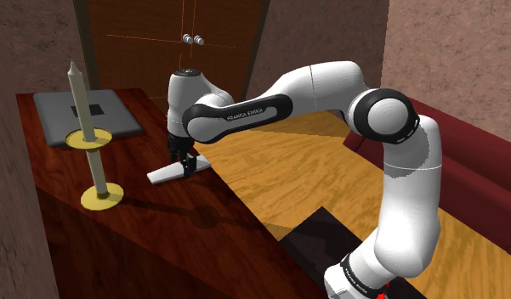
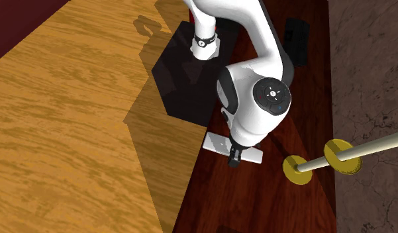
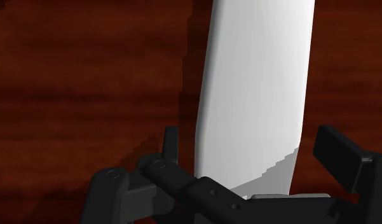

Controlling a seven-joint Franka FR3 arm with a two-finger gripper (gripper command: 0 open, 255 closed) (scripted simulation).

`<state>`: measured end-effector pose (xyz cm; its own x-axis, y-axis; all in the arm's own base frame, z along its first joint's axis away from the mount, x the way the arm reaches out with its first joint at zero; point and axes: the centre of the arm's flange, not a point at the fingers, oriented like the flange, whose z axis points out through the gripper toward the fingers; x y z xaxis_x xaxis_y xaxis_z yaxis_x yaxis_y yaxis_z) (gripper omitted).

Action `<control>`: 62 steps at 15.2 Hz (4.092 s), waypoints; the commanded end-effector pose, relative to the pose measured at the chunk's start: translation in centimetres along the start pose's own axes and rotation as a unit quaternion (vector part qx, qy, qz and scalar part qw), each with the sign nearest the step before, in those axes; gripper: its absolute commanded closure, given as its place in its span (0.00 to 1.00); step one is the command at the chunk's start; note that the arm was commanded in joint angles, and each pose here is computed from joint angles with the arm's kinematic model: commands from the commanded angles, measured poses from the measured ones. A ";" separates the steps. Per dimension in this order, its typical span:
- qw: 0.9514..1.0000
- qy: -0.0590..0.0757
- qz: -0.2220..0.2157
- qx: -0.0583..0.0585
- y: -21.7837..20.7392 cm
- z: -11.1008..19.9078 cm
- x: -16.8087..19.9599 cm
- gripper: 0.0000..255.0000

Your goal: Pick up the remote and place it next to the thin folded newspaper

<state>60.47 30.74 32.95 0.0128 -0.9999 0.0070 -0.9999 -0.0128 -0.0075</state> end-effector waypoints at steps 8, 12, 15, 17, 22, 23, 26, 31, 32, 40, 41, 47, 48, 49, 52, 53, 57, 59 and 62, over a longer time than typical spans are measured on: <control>1.000 0.000 0.000 0.000 0.0 0.2 0.0 1.00; 1.000 0.000 0.000 0.000 0.0 0.2 0.0 1.00; 1.000 0.000 0.000 0.000 0.0 0.2 0.0 1.00; 1.000 0.000 0.000 0.000 0.0 -0.3 0.0 1.00; 1.000 0.000 0.000 0.000 0.0 -3.0 0.0 1.00; 1.000 0.000 0.000 0.000 -0.1 -3.5 0.0 1.00; 1.000 0.000 0.000 0.000 -0.1 -5.1 0.0 1.00; 1.000 0.000 0.000 0.000 -0.1 -7.7 0.0 1.00; 1.000 0.000 0.000 0.000 -0.1 -8.2 0.0 1.00; 1.000 0.000 0.000 0.000 4.6 -10.3 -2.4 1.00; 1.000 0.000 0.000 0.000 5.7 -10.3 -3.0 1.00; 1.000 0.000 0.000 0.000 12.7 -10.4 -6.7 1.00; 1.000 0.000 0.000 0.000 13.9 -10.4 -7.3 1.00; 1.000 0.000 0.000 0.000 15.1 -10.4 -8.0 1.00; 1.000 0.000 0.000 0.000 18.6 -10.5 -9.8 1.00; 1.000 0.000 0.000 0.000 19.7 -10.5 -10.4 1.00; 1.000 0.000 0.000 0.000 24.4 -10.6 -12.9 1.00; 1.000 0.000 0.000 0.000 26.7 -10.6 -14.1 1.00; 1.000 0.000 0.000 0.000 30.2 -10.7 -16.0 1.00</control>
<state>30.93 45.93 43.56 0.0145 -0.9999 0.0068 -0.9999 -0.0146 -0.0079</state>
